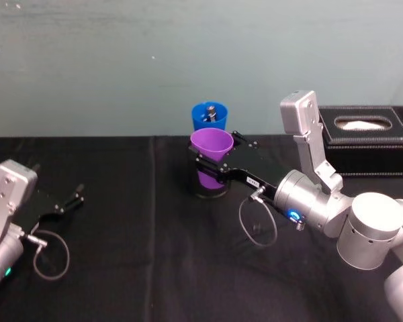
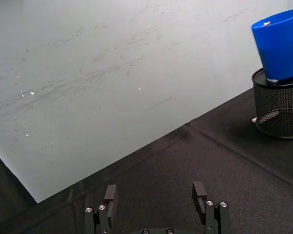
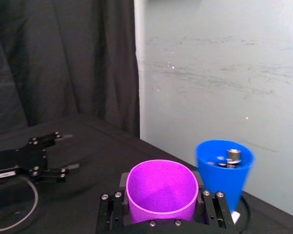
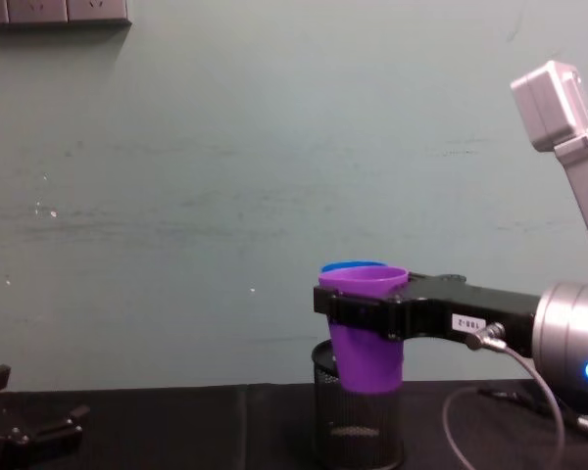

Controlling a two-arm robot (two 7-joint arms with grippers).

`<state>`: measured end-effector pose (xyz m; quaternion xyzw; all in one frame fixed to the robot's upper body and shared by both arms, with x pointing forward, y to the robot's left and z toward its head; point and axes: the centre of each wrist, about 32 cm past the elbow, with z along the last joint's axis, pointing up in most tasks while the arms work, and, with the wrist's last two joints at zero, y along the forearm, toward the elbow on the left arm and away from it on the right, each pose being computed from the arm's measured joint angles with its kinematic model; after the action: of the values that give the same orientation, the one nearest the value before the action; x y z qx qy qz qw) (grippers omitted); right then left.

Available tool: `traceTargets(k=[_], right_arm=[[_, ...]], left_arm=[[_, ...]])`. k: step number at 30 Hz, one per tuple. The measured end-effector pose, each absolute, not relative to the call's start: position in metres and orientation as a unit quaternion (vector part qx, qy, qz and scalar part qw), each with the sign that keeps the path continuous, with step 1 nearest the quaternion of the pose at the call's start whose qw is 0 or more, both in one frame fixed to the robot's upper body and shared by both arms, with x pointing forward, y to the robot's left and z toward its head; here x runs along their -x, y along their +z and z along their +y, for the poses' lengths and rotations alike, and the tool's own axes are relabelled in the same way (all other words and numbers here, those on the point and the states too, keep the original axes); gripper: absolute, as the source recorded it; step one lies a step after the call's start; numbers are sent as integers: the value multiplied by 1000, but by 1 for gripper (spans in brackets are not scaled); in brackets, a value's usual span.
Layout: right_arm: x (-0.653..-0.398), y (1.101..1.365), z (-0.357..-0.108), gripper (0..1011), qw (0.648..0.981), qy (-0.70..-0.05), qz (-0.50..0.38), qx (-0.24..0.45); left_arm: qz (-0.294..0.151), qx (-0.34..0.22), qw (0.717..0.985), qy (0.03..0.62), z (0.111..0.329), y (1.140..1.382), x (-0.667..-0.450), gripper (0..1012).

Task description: Pick up one cup with a gripper and tap it against the other cup.

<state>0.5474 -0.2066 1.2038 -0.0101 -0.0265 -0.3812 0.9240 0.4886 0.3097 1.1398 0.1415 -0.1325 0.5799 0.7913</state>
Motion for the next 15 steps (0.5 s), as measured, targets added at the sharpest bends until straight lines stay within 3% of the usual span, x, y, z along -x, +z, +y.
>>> traceTargets(k=[15], right_arm=[[-509, 1169, -206, 735, 924, -381, -15, 22]], left_arm=[[-132, -141, 791, 580, 310, 1140, -489, 1000]])
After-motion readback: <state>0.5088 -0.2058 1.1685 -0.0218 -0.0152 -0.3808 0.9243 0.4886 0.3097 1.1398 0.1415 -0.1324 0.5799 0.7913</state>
